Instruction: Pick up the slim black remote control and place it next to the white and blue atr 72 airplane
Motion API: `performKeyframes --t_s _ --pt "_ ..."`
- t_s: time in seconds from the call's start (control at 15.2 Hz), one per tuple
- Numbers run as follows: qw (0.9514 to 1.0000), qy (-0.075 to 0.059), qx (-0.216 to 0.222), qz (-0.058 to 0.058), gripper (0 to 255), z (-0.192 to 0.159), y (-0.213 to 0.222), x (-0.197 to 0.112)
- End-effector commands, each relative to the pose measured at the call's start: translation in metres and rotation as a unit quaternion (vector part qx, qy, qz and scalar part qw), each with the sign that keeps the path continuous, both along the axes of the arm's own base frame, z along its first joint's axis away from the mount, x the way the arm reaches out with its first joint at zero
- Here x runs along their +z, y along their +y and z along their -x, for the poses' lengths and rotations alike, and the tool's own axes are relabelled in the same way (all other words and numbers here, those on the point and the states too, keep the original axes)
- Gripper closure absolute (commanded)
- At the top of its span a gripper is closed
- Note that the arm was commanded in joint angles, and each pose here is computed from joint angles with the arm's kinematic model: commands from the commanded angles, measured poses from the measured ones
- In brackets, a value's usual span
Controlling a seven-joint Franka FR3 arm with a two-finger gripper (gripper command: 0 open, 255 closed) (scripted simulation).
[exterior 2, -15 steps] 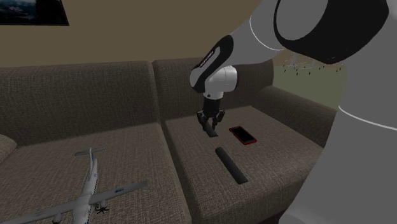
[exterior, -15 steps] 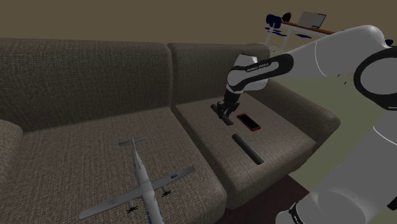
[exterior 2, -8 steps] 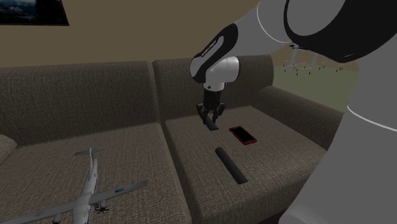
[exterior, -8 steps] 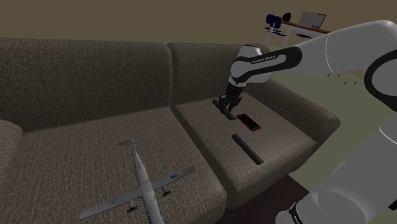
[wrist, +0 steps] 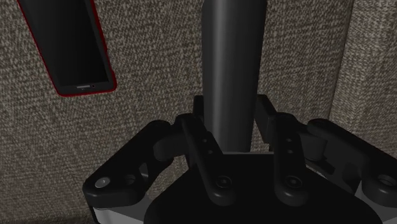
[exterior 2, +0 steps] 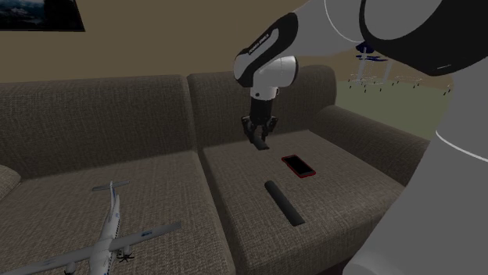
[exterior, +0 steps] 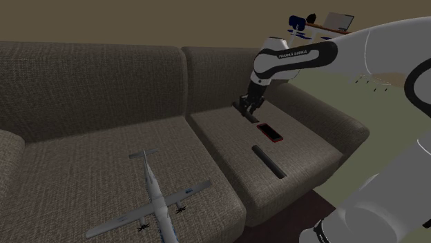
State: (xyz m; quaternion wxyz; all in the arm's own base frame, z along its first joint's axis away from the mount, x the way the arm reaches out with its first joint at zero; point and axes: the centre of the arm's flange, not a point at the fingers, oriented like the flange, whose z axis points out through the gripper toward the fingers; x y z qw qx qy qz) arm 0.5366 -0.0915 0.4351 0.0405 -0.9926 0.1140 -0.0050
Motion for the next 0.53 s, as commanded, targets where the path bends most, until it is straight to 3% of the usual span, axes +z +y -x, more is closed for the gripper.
performKeyframes --t_s 0.0,0.46 --pt "1.0 0.0 0.0 0.0 255 0.001 0.0 0.011" --pt "1.0 0.0 0.0 0.0 255 0.001 0.0 0.048"
